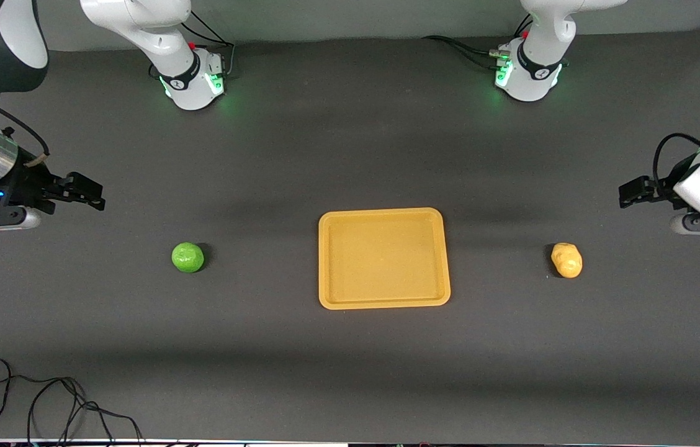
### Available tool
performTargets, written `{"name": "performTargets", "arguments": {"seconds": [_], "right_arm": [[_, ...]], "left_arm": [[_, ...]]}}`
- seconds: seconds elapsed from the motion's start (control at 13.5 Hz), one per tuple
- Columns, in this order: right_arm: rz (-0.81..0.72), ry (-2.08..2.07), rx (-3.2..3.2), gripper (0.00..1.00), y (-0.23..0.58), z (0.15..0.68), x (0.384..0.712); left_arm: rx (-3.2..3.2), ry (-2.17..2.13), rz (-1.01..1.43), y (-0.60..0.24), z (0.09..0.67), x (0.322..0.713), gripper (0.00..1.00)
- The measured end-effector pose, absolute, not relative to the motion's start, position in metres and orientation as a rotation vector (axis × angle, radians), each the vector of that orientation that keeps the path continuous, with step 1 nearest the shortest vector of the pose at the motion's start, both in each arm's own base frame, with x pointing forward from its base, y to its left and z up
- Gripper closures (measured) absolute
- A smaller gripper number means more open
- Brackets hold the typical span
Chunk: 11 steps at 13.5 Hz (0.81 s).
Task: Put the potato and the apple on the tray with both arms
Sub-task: 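Reach the right gripper to the apple while the left gripper reaches the potato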
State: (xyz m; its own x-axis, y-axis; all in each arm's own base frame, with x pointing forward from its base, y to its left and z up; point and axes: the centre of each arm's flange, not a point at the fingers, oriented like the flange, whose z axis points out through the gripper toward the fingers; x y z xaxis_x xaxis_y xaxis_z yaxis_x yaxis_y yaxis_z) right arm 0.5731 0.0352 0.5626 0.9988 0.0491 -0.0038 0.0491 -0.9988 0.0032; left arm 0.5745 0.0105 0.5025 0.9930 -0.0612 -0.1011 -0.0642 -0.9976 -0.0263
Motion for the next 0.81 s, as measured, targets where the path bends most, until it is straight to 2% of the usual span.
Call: {"name": "performTargets", "arguments": {"seconds": [0.44,0.81], "right_arm": [[-0.005,0.058,3.139,0.0,0.036,0.502,0.576],[0.014,0.064,3.141,0.0,0.043,0.451,0.581]], "left_arm": [[-3.115,0.117,0.104,0.006,0.405,0.613,0.0],[-3.122,0.092,0.007,0.018,0.307,0.611,0.0]]}}
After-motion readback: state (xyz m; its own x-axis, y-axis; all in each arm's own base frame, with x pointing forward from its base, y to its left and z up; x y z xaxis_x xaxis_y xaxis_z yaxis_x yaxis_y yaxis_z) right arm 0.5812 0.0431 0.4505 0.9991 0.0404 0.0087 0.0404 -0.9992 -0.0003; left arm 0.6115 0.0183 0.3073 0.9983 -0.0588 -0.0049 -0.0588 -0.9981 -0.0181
